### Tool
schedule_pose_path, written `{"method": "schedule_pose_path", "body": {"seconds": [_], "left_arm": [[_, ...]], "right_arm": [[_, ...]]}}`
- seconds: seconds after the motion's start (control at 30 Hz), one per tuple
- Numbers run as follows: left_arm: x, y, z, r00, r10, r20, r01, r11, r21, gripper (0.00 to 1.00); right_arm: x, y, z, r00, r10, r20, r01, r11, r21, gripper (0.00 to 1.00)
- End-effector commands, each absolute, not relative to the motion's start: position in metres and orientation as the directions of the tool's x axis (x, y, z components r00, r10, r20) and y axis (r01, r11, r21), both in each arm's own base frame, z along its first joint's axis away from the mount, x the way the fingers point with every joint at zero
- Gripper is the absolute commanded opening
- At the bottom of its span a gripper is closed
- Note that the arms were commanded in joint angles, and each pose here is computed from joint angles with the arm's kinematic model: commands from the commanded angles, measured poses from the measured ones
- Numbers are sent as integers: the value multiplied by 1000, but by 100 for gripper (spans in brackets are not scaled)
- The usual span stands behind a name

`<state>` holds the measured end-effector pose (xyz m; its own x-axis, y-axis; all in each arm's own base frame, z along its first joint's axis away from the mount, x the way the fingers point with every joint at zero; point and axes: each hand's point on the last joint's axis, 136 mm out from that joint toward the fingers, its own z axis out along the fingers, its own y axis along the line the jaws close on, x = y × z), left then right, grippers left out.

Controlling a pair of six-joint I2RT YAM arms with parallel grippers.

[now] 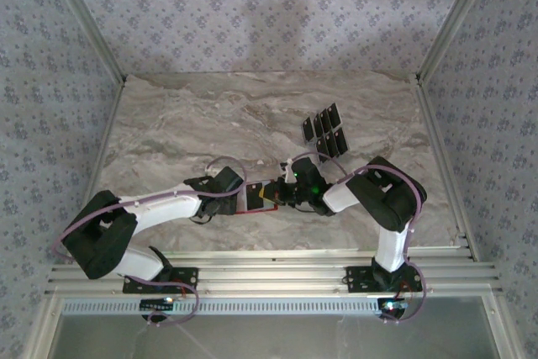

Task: Put the credit cards into the card holder
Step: Insert the credit card into the card slot.

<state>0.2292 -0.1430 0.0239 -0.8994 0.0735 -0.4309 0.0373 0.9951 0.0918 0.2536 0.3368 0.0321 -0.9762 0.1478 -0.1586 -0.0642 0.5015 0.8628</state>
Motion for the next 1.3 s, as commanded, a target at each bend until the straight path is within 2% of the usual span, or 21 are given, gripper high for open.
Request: {"method": "schedule_pose_path", "body": {"seconds": [0.0,0.47,1.27], "left_arm": [[219,-132,15,-915,91,-393,40,990,136,81],[219,-133,15,-915,93,-393,44,990,134,81],[220,-135,15,-914,95,-395,47,990,130,81]], "right_arm": [[243,323,3,-982,174,-72,46,593,804,0],[244,332,0,-983,184,-18,97,598,796,0],[243,348,-10,-993,116,4,74,609,790,0]]}}
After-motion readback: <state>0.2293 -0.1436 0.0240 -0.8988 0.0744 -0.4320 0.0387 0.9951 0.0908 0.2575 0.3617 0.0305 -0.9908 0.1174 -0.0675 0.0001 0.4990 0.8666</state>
